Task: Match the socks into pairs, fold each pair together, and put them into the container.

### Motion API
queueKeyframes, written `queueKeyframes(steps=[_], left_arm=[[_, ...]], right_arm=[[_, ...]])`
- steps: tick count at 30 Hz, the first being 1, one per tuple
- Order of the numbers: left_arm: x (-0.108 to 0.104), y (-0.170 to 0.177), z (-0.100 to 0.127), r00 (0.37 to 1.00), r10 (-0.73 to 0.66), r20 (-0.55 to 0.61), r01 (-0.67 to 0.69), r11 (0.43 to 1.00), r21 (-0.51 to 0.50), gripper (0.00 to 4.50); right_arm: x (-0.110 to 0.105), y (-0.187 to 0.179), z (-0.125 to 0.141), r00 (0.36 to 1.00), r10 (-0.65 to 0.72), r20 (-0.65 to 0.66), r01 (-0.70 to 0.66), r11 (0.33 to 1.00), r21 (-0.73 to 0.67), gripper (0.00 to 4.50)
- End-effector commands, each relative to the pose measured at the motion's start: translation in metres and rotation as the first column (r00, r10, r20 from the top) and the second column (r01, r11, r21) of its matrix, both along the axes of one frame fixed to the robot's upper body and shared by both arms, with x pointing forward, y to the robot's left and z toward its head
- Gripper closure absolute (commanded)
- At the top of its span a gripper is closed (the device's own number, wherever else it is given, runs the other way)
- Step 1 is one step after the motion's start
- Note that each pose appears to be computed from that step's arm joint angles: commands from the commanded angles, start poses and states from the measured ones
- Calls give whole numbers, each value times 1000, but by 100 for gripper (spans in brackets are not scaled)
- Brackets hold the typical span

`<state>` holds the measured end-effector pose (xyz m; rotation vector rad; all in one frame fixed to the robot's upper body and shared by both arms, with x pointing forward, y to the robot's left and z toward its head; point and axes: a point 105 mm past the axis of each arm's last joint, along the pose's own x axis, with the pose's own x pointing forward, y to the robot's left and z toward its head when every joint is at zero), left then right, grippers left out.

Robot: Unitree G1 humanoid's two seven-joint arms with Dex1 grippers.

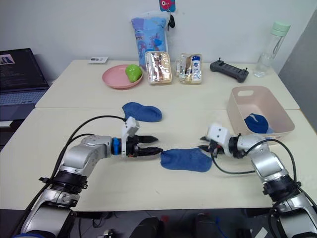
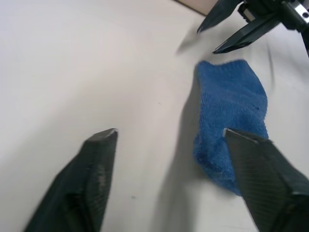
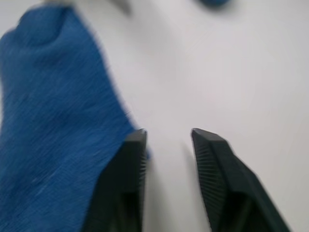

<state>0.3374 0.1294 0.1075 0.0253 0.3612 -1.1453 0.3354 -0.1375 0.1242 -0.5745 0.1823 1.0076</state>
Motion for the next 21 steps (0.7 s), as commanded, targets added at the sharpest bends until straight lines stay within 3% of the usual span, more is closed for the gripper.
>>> queueKeyframes(steps=[1, 6, 11, 14, 15, 21], left_arm=[[-10, 6, 8, 1000, 8, 29, -7, 999, -44, 0], [-24, -12, 5, 1000, -9, 21, 10, 998, -62, 0], [-21, -22, -4, 1000, 25, 9, -24, 998, -58, 0], [-23, -27, -12, 1000, 21, -3, -22, 998, -52, 63], [-26, -28, -15, 1000, 3, -16, -4, 999, -49, 93], [-35, -25, -20, 998, -27, -53, 25, 999, -48, 275]], right_arm=[[-16, -11, 15, 999, -35, -19, 37, 997, 73, 174], [-44, -18, -10, 984, -80, -162, 98, 989, 108, 174], [-53, -16, -29, 973, -109, -205, 130, 987, 90, 174], [-56, -16, -37, 967, -111, -229, 135, 987, 91, 170], [-55, -16, -36, 967, -119, -226, 145, 984, 103, 189], [-53, -13, -31, 965, -119, -233, 156, 976, 149, 373]])
